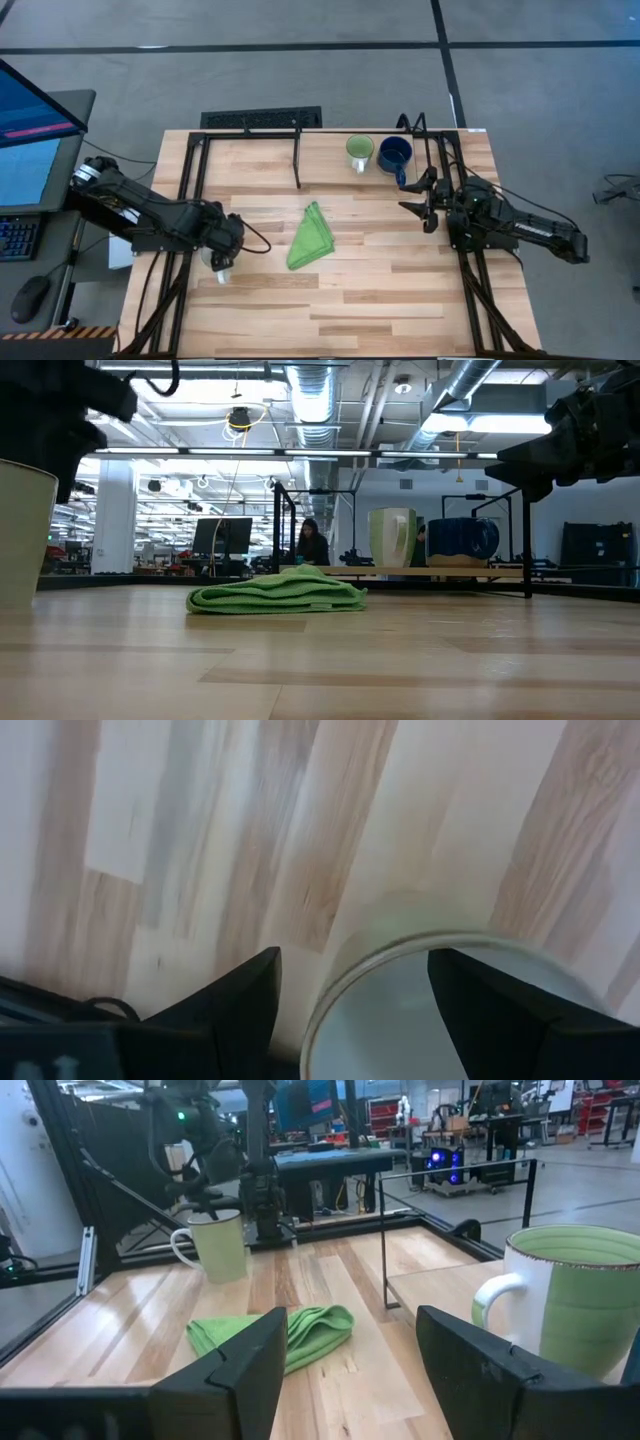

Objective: Stack small to large cups/mugs on shelf
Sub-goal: Put the light green mug on the shelf

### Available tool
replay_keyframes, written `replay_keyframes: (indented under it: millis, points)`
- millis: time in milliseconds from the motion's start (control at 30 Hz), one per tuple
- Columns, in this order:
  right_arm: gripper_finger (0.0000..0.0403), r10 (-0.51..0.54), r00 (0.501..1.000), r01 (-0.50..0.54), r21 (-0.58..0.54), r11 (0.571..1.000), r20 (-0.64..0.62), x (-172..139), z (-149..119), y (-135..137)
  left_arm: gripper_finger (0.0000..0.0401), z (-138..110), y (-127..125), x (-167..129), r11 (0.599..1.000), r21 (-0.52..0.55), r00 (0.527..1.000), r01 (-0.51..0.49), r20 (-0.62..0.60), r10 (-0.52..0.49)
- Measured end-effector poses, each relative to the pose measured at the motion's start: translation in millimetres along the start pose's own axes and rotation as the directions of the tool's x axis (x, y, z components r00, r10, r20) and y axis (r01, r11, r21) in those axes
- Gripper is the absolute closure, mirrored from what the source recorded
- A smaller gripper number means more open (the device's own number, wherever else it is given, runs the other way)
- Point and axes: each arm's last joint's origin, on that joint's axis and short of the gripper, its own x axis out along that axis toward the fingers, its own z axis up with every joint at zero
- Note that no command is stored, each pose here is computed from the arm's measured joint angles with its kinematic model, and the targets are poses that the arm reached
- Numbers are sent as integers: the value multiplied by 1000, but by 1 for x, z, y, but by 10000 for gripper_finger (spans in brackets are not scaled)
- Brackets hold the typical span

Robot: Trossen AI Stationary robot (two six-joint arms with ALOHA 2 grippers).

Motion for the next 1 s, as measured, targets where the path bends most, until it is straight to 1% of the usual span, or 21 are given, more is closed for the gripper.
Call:
replay_keyframes:
  millis: [200, 333, 433, 567, 767, 900, 933, 1000]
  points:
    - [157, 0, 1000, 0, 0, 1000, 0, 0, 0, 0, 156, -1, 5, 13, 998, -45, 997, 43, -67, -46]
    - [157, 0, 1000, 0, 0, 1000, 0, 0, 0, 0, 157, 1, 7, 13, 999, -13, 997, 45, -63, -46]
    - [157, 0, 1000, 0, 0, 1000, 0, 0, 0, 0, 169, 3, 10, 14, 999, -2, 998, 35, -61, -35]
    - [157, 0, 1000, 0, 0, 1000, 0, 0, 0, 0, 215, 4, 13, 14, 999, 0, 997, 33, -64, -32]
    - [157, 0, 1000, 0, 0, 1000, 0, 0, 0, 0, 310, 4, 13, 14, 999, 9, 997, 39, -74, -38]
    - [157, -4, 1000, 4, 0, 1000, 0, 0, 0, 0, 377, 4, 12, 14, 998, 6, 994, 66, -88, -66]
    - [157, -4, 1000, 4, 0, 1000, 0, 0, 0, 0, 385, 5, 12, 13, 997, 10, 994, 79, -83, -78]
    - [157, -4, 1000, 4, 0, 1000, 0, 0, 0, 0, 386, 5, 12, 13, 996, 11, 993, 83, -85, -82]
